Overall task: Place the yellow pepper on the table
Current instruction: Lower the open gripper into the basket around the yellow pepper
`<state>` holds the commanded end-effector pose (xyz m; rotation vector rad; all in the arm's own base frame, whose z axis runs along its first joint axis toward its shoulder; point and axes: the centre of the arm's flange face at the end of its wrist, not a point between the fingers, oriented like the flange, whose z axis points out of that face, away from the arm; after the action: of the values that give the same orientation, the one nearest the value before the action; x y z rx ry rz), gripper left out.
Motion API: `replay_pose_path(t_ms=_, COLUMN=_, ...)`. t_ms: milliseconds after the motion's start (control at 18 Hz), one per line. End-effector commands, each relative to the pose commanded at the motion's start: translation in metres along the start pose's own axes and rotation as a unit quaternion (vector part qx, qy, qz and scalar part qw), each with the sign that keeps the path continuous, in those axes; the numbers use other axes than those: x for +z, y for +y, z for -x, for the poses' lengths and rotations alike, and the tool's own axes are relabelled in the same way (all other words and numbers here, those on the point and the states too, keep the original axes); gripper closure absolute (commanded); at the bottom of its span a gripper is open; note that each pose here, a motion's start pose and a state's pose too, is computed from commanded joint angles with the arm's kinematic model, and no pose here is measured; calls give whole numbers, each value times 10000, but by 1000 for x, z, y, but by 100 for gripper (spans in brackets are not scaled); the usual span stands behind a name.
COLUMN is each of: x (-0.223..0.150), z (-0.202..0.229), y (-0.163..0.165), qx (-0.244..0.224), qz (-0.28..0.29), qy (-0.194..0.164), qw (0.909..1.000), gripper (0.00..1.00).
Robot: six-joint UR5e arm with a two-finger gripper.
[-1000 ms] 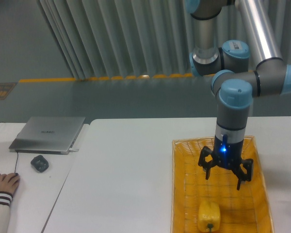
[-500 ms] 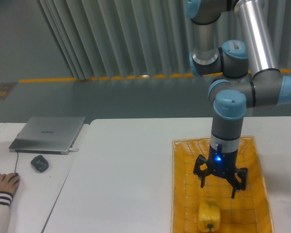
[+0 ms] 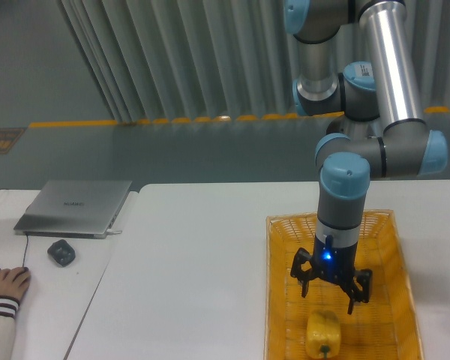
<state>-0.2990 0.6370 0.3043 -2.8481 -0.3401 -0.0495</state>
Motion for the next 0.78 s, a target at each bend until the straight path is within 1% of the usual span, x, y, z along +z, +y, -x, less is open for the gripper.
replay_pose_path(t_ms=500, x=17, z=-2, y=-4, qx=30, qz=83, qy=37, qw=10000, gripper=0)
replay_pose_path(t_ms=778, x=20, z=-5, y=-6, qx=66, qz=8, qy=13, qw=10000, gripper=0)
